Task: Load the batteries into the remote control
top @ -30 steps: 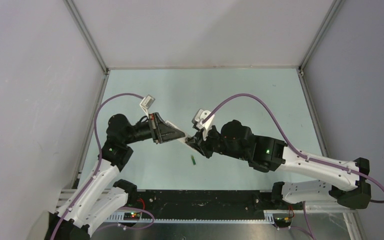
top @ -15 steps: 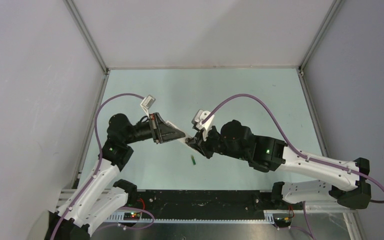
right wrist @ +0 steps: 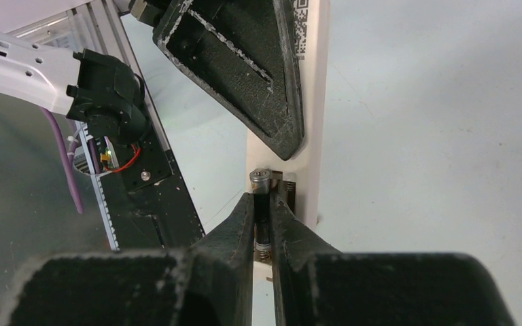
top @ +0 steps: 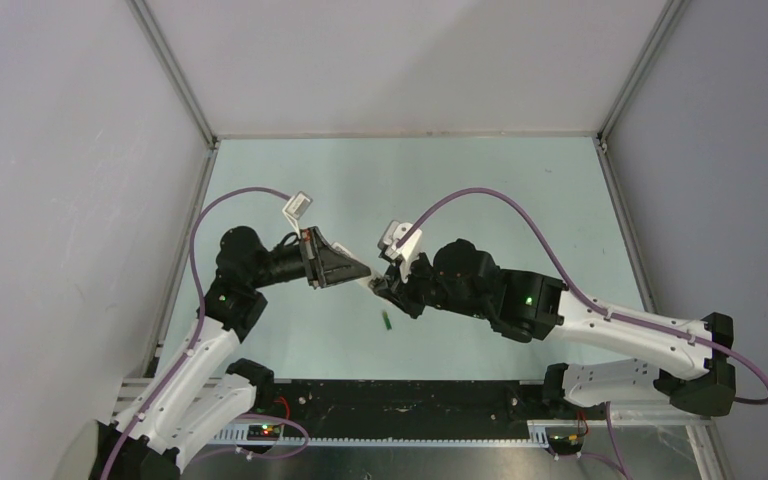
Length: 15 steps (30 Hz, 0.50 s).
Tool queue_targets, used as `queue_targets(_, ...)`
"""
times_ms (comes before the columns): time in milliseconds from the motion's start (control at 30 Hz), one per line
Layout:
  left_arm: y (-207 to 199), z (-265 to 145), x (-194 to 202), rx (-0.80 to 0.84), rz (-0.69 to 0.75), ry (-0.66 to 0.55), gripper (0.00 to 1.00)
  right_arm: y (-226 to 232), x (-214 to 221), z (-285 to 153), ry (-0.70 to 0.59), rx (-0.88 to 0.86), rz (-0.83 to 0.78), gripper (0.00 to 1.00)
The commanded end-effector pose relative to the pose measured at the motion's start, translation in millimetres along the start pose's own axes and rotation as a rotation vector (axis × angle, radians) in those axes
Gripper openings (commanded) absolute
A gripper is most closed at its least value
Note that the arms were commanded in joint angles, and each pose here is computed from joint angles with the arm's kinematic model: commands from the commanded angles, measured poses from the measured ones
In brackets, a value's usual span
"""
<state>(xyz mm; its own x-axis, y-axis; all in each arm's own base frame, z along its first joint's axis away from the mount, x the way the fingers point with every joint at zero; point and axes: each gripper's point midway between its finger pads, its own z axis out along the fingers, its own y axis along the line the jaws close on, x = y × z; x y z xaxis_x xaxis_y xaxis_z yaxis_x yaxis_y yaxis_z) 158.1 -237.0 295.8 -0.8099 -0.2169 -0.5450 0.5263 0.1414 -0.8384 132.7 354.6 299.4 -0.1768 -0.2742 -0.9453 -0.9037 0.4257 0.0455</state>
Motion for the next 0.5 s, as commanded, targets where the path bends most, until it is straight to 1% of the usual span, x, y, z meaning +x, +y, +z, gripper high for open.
queue_targets(0, -13.9, 0.3, -6.6, 0.042, 0.054, -0.022, 0.00, -0.1, 10.0, -3.9, 0.059, 0.002, 0.013, 0.13)
queue_targets(333, -19.7, -1.4, -8.6, 0.048, 0.048, -0.030, 0.00, -1.3, 13.6, -8.0, 0.065, 0.009, 0.028, 0.13)
queue_targets(467, -20.3, -1.5, -9.0, 0.049, 0.049, -0.031, 0.00, -1.0, 9.6, -7.0, 0.049, 0.008, 0.034, 0.18)
